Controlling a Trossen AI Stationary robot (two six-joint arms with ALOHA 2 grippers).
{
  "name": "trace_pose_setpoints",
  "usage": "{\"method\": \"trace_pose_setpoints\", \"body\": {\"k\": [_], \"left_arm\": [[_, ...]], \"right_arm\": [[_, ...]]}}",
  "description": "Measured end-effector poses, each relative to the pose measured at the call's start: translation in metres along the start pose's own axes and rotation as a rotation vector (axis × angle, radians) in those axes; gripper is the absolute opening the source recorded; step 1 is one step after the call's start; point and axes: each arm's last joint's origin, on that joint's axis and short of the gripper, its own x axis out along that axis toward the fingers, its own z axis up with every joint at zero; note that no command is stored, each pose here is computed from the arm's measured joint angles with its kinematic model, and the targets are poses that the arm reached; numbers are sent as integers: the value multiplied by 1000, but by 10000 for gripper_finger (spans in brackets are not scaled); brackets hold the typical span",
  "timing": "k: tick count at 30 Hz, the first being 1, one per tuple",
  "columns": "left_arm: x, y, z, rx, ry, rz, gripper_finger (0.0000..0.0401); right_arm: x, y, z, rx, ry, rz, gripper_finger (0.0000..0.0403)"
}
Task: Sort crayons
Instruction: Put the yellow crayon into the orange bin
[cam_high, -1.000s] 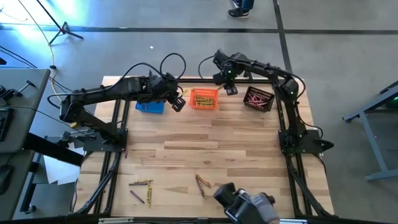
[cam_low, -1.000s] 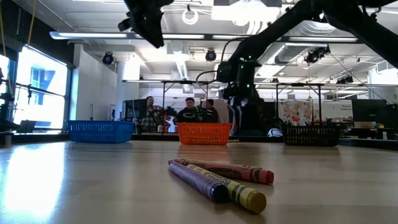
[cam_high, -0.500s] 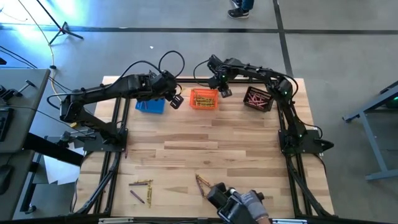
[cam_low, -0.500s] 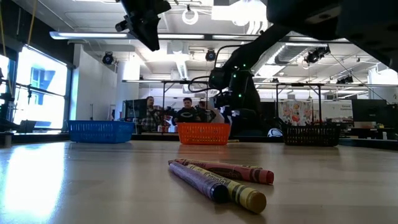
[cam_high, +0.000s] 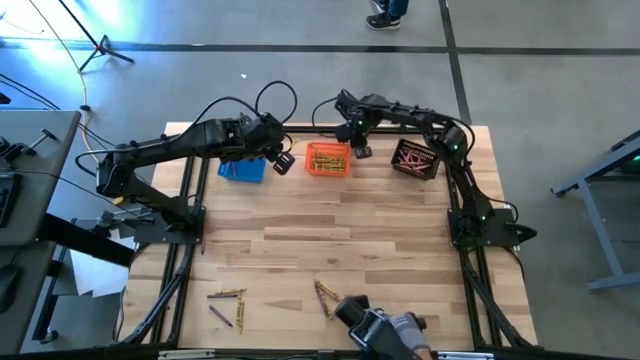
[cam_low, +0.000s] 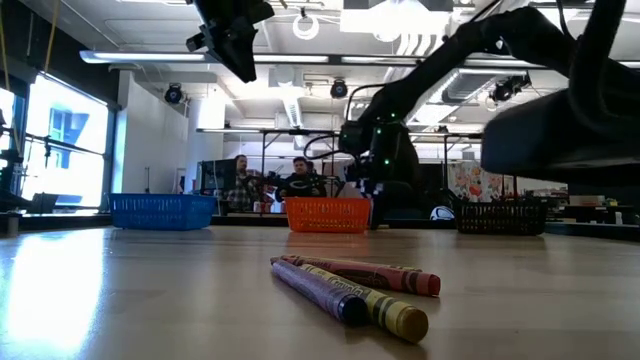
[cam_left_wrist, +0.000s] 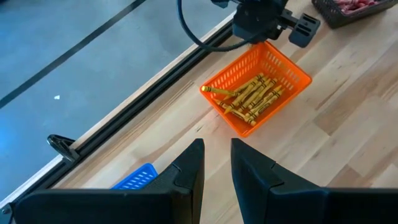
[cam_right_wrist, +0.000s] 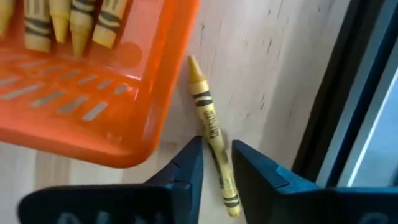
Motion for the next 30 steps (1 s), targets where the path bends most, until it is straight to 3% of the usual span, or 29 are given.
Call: {"method": "trace_pose_setpoints", "body": {"k": [6, 15, 23, 26, 30], "left_arm": [[0, 0, 0, -6, 0, 0, 65], [0, 0, 0, -11, -3, -1, 65], [0, -1, 0, -27, -4, -3, 65], [0, -1, 0, -33, -3, -4, 65], [0, -1, 0, -34, -3, -4, 65]], "right_arm": [[0, -2, -5, 150, -27, 35, 12], [-16, -22, -4, 348, -72, -15, 8], [-94, -52, 19, 512, -246, -166, 7], [-126, -51, 32, 557, -360, -133, 7], [-142, -37, 51, 633, -494, 61, 7]]}}
